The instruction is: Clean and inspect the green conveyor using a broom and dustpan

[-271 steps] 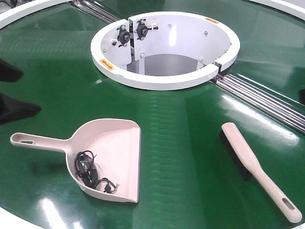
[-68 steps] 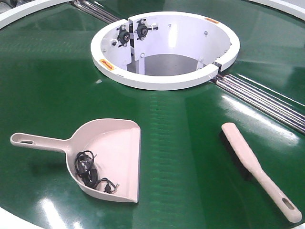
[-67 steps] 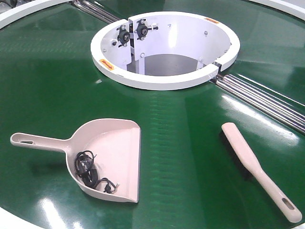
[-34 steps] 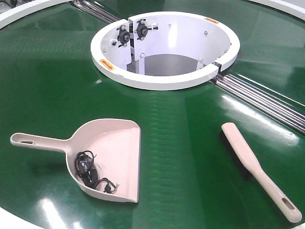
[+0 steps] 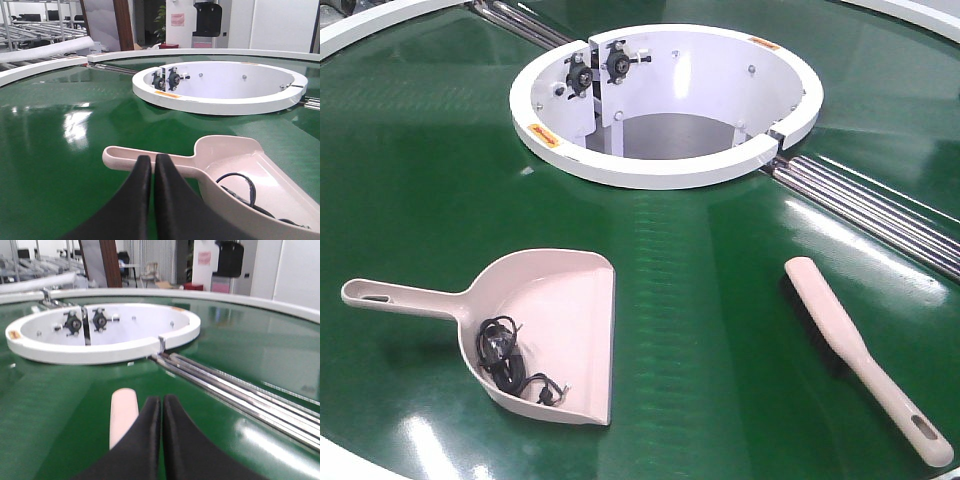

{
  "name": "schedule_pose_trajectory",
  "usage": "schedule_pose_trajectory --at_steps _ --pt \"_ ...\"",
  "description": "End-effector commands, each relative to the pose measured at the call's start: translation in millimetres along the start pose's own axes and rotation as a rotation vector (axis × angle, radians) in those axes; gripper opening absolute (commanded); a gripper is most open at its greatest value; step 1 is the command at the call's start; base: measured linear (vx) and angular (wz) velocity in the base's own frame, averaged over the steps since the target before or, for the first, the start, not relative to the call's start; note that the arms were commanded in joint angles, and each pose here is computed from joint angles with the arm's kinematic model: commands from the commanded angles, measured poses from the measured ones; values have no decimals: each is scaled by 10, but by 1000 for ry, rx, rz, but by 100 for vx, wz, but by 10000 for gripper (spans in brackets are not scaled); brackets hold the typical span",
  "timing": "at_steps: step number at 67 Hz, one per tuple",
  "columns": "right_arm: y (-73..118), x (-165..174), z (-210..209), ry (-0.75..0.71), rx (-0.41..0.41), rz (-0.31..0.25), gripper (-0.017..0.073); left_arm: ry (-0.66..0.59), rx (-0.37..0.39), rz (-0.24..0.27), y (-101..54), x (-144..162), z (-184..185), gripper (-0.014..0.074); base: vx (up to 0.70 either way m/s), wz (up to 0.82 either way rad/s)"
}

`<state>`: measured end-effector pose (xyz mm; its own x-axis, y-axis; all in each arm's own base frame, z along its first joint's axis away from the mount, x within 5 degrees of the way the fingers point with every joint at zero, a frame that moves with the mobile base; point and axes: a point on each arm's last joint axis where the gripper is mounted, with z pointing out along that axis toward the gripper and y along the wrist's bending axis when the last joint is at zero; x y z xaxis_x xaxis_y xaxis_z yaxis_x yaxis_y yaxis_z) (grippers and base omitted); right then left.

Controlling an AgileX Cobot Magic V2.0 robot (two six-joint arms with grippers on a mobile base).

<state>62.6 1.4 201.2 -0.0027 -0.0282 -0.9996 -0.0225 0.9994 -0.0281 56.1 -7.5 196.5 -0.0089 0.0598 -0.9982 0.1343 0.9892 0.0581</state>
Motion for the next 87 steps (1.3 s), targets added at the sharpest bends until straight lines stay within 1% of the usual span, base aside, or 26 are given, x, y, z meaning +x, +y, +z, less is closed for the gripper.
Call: schedule_pose_trajectory --at_steps 1,9,15,27,45,87 --pt "-7 -61 -31 -149 13 -1 -9 -60 -2 -13 -3 27 2 -8 0 0" --pt "-7 -83 -82 -196 13 -6 -9 -60 -2 -13 -3 27 2 -8 0 0" --pt "-6 -68 -77 -179 13 -18 -9 -60 -2 -13 -3 27 2 -8 0 0" --pt "-5 -42 -72 -149 12 -15 -9 -60 -2 -13 -3 27 2 -8 0 0" --pt "-1 59 -63 -38 6 -9 -9 -60 -2 -13 -3 27 2 -8 0 0" --pt "-1 59 -63 -38 6 -9 -9 -60 -2 -13 -3 27 2 -8 0 0"
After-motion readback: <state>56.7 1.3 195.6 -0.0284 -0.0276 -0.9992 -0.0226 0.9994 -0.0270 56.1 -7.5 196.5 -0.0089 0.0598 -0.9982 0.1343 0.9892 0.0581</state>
